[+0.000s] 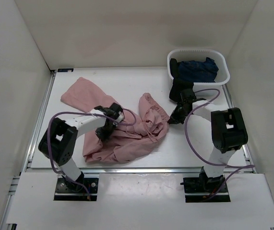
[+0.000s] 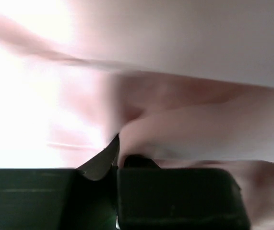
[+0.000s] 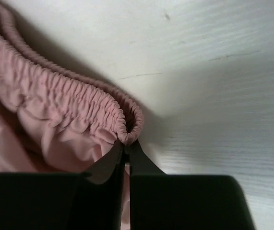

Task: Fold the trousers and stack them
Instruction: Flatten the trousers out

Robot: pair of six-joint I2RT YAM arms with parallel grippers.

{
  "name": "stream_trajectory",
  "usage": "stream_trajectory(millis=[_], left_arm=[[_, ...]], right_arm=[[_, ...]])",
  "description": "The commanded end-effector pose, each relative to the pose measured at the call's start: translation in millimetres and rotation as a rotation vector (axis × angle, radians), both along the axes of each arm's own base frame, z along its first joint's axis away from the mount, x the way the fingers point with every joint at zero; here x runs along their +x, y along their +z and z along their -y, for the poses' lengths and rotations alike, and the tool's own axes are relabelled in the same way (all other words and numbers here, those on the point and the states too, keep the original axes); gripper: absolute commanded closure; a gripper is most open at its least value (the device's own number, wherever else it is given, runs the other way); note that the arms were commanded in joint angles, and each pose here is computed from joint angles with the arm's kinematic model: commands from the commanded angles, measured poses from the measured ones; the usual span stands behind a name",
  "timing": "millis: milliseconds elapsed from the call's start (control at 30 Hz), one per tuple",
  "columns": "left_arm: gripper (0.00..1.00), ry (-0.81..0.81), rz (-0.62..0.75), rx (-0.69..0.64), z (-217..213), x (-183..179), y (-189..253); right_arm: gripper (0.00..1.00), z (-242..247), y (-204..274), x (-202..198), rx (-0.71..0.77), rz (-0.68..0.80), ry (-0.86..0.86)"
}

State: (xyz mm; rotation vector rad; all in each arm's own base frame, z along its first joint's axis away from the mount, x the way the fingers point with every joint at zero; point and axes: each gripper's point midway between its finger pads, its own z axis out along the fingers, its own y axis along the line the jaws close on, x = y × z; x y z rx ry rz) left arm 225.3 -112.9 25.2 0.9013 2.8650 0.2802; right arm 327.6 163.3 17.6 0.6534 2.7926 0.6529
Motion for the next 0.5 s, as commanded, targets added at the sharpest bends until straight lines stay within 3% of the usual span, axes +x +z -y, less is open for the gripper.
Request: stream_trajectory(millis=[0, 67, 100, 233, 333, 467], left_arm=[[0.86, 0.190, 0.244, 0.079, -53.2, 55.9, 46.8], [0.86, 0.348, 0.326, 0.091, -93.4, 84.0, 76.5], [0.86, 0.517, 0.396, 0.086, -140.2, 108.5, 112.1], [0.86, 0.800, 0.490, 0.041, -232.6, 132.7, 175.0], [0.86, 0.867, 0.496, 0.068, -256.4, 118.9, 184.3], [0.86, 0.955, 0.458, 0.153, -285.1, 84.8, 171.2]], right_arm=[[1.00, 3.3, 45.1, 29.1, -0.004, 0.096, -0.012], [1.00, 12.9, 94.4, 50.9, -0.009, 0.217, -0.041], [1.00, 25.8, 128.7, 67.0, -0.042, 0.286, -0.073], [1.00, 56.7, 206.0, 68.4, -0.097, 0.435, -0.127], [1.00, 76.2, 215.2, 47.2, -0.122, 0.433, -0.157], [1.00, 105.4, 186.4, -3.6, -0.193, 0.324, -0.217]])
